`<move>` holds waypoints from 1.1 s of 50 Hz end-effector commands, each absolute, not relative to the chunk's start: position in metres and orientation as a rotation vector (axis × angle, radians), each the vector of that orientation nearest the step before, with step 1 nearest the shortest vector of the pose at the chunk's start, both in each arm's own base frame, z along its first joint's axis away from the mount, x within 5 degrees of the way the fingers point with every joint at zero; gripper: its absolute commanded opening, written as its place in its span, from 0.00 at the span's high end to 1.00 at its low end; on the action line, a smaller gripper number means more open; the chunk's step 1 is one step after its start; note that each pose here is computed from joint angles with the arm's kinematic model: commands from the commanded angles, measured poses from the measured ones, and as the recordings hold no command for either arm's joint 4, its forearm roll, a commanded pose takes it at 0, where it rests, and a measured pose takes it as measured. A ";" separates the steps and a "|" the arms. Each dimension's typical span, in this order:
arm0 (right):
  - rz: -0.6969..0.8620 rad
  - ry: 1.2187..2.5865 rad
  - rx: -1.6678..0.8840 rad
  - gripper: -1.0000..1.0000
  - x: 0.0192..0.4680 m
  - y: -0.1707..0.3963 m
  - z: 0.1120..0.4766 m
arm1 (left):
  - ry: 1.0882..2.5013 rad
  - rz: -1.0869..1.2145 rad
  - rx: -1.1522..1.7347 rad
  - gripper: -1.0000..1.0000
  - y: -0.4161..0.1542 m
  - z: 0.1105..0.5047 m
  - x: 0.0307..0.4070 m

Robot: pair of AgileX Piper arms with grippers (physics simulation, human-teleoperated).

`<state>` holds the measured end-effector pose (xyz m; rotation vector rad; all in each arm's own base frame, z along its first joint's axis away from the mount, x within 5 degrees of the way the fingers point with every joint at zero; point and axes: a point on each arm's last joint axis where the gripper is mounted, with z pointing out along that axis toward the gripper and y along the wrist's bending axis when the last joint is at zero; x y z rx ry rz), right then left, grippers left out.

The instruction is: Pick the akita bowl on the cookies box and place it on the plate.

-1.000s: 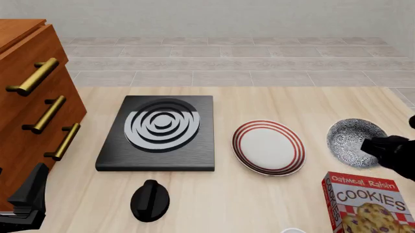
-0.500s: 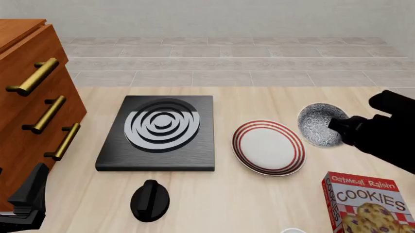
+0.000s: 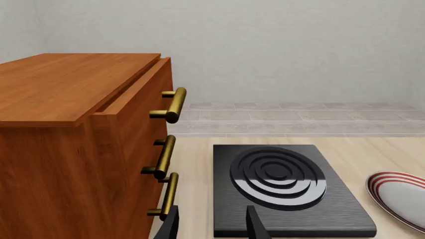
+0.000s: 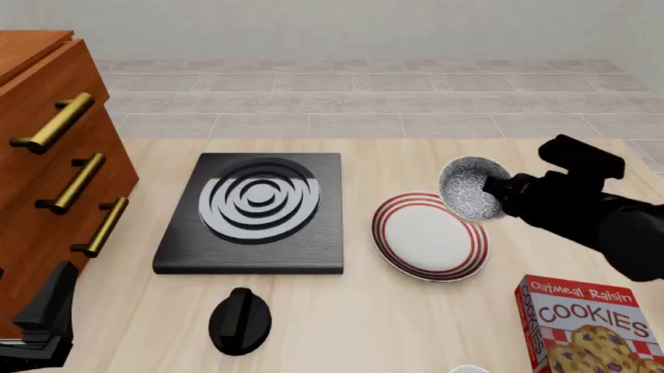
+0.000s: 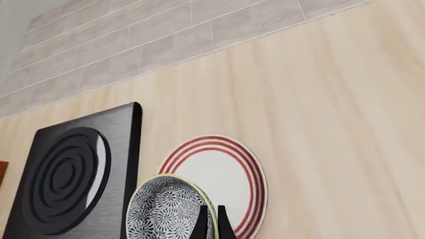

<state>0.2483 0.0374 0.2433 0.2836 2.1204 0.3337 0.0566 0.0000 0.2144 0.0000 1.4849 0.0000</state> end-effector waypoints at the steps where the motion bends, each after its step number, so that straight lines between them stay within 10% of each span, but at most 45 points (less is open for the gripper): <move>1: 0.375 2.120 0.303 1.00 0.266 0.047 0.238 | 1.485 0.000 0.000 0.00 0.000 0.214 0.057; 55: 0.378 2.205 0.370 1.00 0.319 0.057 0.179 | 1.485 0.000 0.000 0.00 0.000 0.214 0.057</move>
